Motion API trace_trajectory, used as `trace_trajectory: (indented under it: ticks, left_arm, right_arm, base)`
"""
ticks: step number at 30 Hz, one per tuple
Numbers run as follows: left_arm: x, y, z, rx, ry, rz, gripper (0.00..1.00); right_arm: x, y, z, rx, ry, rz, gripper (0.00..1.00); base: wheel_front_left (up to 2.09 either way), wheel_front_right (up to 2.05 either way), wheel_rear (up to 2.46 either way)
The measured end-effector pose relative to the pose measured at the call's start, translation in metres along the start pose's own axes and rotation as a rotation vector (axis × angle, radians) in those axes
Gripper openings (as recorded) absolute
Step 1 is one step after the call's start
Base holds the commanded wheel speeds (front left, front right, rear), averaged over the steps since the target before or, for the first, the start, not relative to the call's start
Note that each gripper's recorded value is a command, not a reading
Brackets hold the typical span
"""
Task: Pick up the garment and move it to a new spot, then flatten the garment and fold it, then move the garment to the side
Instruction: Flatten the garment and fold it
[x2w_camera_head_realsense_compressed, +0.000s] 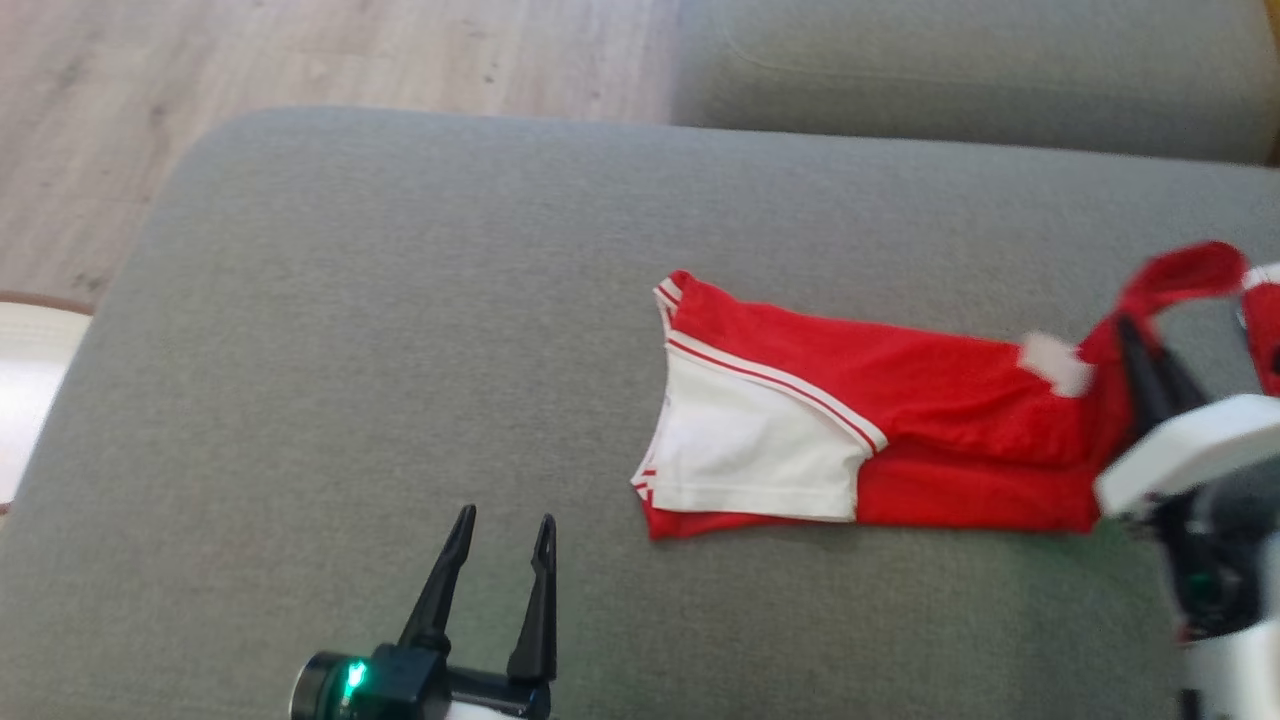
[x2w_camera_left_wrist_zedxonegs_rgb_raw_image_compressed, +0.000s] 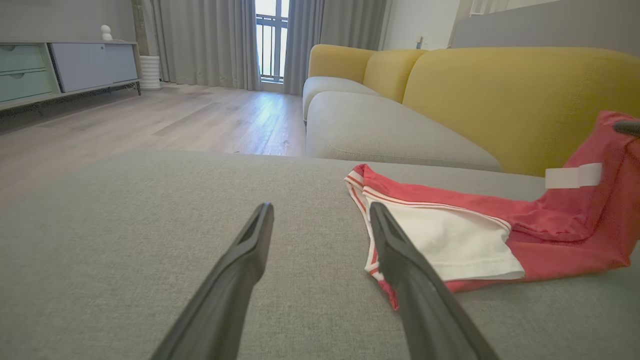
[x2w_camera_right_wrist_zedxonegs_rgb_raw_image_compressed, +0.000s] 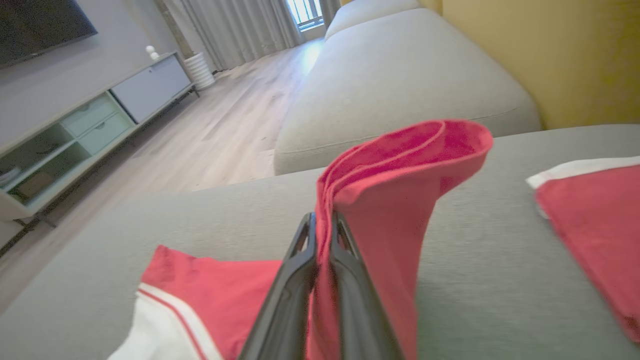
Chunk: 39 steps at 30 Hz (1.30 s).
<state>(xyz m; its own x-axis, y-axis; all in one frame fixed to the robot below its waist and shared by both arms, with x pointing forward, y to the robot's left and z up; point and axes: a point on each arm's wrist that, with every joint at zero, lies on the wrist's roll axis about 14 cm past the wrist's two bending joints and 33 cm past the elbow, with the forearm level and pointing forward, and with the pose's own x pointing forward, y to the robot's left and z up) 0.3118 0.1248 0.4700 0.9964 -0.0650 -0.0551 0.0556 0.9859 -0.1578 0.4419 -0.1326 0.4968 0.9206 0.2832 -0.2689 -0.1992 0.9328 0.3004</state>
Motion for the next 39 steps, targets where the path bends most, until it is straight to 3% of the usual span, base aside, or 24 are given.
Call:
trace_trajectory:
  ticks: [13, 27, 28, 29, 30, 35, 39]
  left_arm:
    - [-0.023, 0.020, 0.004, -0.002, -0.023, 0.084, 1.00]
    - [-0.030, 0.027, -0.007, -0.008, 0.015, 0.123, 1.00]
    - [-0.029, 0.027, -0.007, -0.008, 0.016, 0.123, 1.00]
    - [-0.029, 0.028, -0.007, -0.008, 0.017, 0.124, 1.00]
    - [-0.029, 0.027, -0.007, -0.007, 0.017, 0.123, 1.00]
    - [-0.025, 0.025, -0.007, -0.005, 0.017, 0.114, 1.00]
    - [-0.020, 0.019, -0.006, -0.005, 0.014, 0.088, 1.00]
  right_arm:
    - [0.017, 0.125, -0.043, -0.008, 0.130, 0.315, 0.00]
    - [0.031, 0.195, -0.085, 0.033, 0.233, 0.509, 0.02]
    - [0.031, 0.197, -0.087, 0.037, 0.239, 0.517, 0.30]
    - [0.030, 0.200, -0.089, 0.038, 0.241, 0.524, 0.94]
    - [0.030, 0.202, -0.090, 0.043, 0.241, 0.529, 1.00]
    - [0.028, 0.212, -0.081, 0.053, 0.204, 0.562, 1.00]
    - [0.027, 0.207, -0.057, 0.028, 0.096, 0.554, 1.00]
  base:
    - [0.00, 0.00, 0.00]
    - [0.00, 0.00, 0.00]
    - [0.00, 0.00, 0.00]
    - [0.00, 0.00, 0.00]
    - [0.00, 0.00, 0.00]
    - [0.00, 0.00, 0.00]
    - [0.00, 0.00, 0.00]
